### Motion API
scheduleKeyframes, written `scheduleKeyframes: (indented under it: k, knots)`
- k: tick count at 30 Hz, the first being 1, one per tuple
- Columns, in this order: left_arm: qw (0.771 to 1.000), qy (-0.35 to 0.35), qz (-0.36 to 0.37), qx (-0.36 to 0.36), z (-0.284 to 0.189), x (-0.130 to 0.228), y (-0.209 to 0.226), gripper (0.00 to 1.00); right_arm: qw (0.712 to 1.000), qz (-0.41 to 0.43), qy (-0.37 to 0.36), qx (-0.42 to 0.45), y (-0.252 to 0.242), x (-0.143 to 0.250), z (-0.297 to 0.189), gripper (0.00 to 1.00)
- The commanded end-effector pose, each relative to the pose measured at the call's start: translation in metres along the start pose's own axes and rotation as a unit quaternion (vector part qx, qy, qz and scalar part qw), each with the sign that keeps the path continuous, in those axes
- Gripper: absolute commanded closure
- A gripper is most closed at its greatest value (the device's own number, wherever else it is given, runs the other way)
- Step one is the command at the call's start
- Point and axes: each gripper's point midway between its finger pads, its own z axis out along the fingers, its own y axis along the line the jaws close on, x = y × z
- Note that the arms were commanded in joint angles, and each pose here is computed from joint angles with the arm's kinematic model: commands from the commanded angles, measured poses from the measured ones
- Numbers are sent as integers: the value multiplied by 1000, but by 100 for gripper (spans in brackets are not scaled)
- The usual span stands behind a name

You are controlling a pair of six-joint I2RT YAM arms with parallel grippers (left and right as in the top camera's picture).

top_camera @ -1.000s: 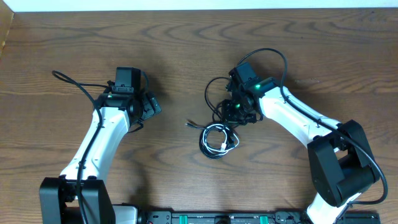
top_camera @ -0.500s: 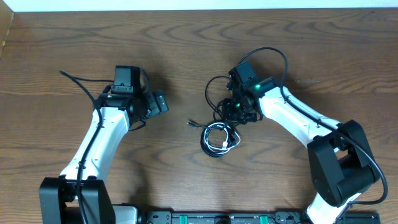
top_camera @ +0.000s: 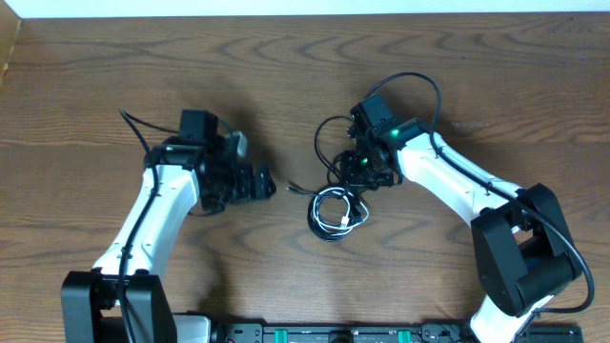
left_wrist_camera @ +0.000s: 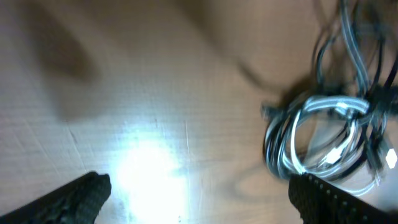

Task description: Untangle cables

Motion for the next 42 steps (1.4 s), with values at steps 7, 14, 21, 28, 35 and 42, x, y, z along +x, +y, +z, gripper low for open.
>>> scheduleKeyframes:
  k: [7,14,21,28,35,42]
  knots:
    - [994,86,5,71,42,62,-24,2,1000,1,-10,2,3,-2,-5,98]
    - [996,54,-40,67,59,52,-35,2,1000,-4,-7,2,6,1,-4,93]
    - [998,4,-63,-8,71,39,-35,8,1000,-11,-4,2,10,4,-2,87]
    - [994,-27,-75,-70,77,40,-33,26,1000,-11,-14,21,3,1,-3,84]
    - [995,-40,-69,-65,83,38,-44,28,999,-13,-28,21,4,-6,-3,82]
    - [995,-39,-65,-66,102,35,-47,28,999,-6,-24,22,3,-4,-3,81]
